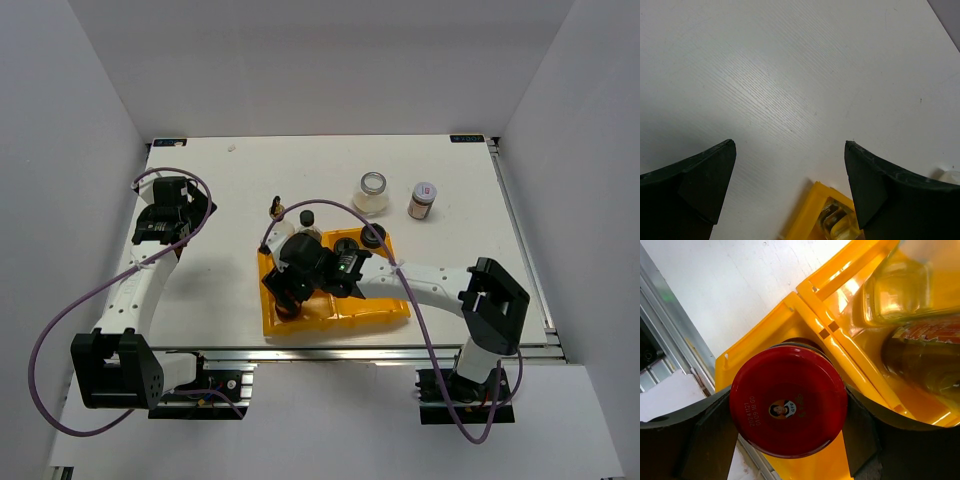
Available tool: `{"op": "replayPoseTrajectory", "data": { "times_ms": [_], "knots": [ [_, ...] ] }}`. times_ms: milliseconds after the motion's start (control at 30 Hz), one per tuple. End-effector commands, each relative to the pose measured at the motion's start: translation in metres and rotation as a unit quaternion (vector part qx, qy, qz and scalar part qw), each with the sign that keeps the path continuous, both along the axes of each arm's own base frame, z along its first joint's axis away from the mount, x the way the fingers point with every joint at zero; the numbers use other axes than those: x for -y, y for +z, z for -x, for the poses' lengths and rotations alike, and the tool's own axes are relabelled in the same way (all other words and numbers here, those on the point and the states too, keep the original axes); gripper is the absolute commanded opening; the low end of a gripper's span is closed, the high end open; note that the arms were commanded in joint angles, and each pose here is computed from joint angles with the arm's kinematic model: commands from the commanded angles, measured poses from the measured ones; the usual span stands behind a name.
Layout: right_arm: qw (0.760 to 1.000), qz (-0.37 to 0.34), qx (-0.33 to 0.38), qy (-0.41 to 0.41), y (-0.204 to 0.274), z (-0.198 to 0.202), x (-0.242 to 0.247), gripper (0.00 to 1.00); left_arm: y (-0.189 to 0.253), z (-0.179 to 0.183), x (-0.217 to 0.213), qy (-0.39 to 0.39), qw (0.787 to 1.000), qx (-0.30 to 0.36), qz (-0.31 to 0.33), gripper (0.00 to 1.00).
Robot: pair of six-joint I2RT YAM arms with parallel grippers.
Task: Organize the condiment bottles
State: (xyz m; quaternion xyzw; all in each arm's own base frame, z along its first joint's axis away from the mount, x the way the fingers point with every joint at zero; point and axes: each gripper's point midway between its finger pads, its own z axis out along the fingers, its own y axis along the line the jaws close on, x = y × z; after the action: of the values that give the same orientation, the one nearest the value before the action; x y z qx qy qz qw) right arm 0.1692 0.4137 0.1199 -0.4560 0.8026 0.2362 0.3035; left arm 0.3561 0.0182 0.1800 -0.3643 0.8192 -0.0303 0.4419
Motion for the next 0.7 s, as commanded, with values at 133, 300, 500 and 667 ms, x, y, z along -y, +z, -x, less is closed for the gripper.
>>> {"op": "replayPoseTrajectory", "data": {
  "times_ms": [133,300,500,667],
  "knots": [
    [0.994,-0.102,0.046,0.01,0.069,-0.007,-0.027,0.89,-0.003,-0.002,-0.001,-0.003,1.0,0.002,0.001,0.98],
    [0.989,-0.136,0.057,0.032,0.106,0.005,-0.013,0.89,0.003,-0.003,-0.001,-0.003,1.0,0.008,0.001,0.98],
    [0.975,-0.177,0.125,-0.041,0.166,-0.006,0.049,0.89,0.013,-0.004,-0.002,0.0,1.0,0.015,-0.001,0.98],
    [0.927,-0.193,0.166,-0.275,0.185,-0.081,0.174,0.9,0.018,-0.005,-0.002,-0.002,1.0,0.024,0.001,0.98]
  ]
}}
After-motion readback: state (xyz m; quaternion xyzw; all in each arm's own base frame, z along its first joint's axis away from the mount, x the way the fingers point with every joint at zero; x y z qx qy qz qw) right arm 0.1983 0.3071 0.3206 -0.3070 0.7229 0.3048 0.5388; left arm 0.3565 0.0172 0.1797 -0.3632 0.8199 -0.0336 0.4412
